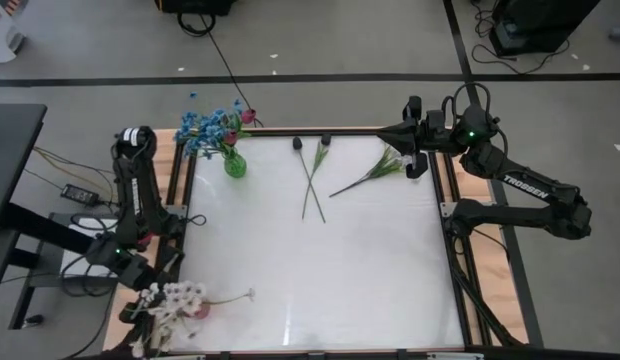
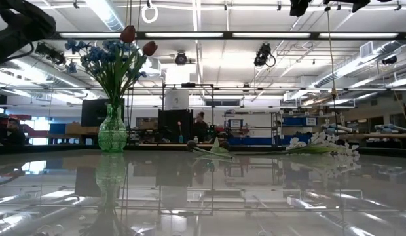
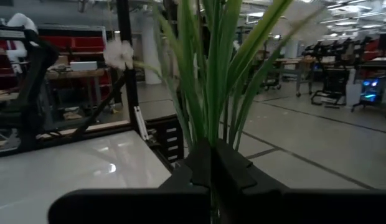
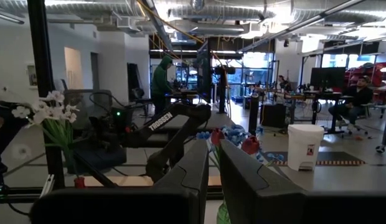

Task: Sort flowers into vase by color
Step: Put the bottom white flower into the red vase

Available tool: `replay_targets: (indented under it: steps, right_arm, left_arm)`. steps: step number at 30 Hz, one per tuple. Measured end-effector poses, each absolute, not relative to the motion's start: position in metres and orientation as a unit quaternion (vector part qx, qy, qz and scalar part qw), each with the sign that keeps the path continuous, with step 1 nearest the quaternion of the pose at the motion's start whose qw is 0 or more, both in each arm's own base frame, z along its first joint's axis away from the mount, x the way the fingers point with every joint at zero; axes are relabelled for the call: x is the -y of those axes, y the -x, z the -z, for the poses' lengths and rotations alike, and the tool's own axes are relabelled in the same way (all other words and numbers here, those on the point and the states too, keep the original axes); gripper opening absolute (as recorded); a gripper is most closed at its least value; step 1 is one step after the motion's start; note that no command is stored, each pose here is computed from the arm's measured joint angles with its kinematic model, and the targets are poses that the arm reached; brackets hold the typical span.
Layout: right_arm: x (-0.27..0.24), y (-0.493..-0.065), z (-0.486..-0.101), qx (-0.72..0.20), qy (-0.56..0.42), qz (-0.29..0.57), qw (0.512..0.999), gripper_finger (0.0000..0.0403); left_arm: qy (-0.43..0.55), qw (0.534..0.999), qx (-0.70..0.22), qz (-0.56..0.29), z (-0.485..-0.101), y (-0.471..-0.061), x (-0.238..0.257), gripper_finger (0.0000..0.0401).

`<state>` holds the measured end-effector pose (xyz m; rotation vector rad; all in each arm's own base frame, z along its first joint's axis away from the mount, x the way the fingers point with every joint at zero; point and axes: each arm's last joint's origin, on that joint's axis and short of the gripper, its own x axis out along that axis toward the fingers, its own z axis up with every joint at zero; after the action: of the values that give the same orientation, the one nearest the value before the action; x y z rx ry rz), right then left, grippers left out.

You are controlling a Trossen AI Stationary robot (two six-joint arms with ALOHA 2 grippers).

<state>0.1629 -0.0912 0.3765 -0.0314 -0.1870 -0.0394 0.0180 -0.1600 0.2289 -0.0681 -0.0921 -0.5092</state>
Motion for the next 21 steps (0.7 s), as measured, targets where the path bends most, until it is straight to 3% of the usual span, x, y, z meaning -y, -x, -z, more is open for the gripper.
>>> replay_targets:
  steps: [21]
  right_arm:
    - [0.091, -0.163, -0.377, 0.093, 0.016, 0.019, 0.995, 0.005]
  left_arm:
    - [0.005, 0.981, 0.066, 0.182, -0.234, -0.038, 0.155, 0.0007]
